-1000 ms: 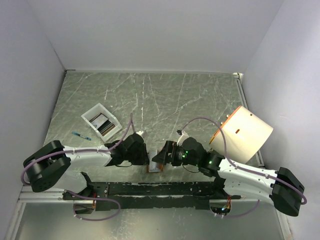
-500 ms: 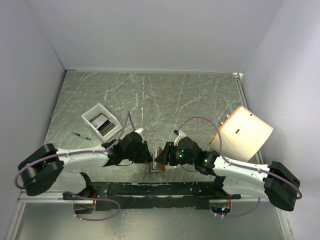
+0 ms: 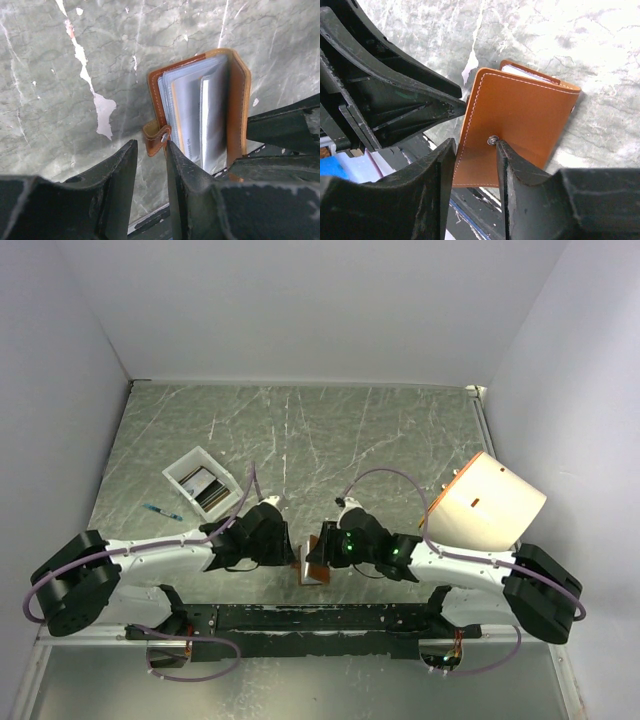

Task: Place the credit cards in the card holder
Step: Close the card holder at the center of the board.

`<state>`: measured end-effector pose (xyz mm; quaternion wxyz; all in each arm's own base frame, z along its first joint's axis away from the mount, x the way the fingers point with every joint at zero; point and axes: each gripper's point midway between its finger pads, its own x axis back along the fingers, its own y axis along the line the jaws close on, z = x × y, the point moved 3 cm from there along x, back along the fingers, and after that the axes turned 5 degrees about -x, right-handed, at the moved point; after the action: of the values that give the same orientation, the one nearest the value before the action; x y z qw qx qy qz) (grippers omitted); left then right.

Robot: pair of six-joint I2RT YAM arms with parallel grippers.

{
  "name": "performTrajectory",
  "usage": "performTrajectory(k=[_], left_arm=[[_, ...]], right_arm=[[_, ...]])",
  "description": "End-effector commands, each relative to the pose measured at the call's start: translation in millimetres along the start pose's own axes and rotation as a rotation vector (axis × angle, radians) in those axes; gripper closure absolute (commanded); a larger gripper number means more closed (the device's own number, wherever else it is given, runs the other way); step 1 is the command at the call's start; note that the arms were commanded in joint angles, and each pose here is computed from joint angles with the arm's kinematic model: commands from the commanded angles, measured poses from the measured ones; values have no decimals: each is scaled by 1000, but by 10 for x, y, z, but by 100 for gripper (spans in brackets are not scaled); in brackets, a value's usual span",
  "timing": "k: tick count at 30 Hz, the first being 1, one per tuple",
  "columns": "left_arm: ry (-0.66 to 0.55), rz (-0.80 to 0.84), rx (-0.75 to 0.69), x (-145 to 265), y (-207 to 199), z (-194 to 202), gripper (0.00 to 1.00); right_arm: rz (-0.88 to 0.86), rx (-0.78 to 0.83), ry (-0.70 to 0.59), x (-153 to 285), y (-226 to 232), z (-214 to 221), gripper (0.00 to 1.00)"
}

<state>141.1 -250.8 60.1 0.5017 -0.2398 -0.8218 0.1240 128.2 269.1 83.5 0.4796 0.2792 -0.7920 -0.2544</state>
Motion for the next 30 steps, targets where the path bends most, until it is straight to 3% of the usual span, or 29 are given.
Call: performTrajectory(k=[1, 7, 12, 20, 24, 30], left_arm=[[-6, 10, -38, 9, -40, -82, 60], [56, -47, -113, -21, 34, -56, 62], [31, 31, -75, 20, -76, -70, 68], [-8, 135, -1, 97, -129, -136, 59], [23, 189, 38, 60, -102, -125, 61], [90, 239, -13, -34, -209, -155, 58]], right_arm=[[56, 42, -4, -40, -48, -40, 64], [136, 51, 43, -116, -172, 18, 64], [197, 64, 62, -140, -265, 40, 65], [216, 67, 76, -138, -293, 59, 73], [165, 63, 59, -79, -138, -9, 59], [159, 67, 19, 20, -92, -88, 65]])
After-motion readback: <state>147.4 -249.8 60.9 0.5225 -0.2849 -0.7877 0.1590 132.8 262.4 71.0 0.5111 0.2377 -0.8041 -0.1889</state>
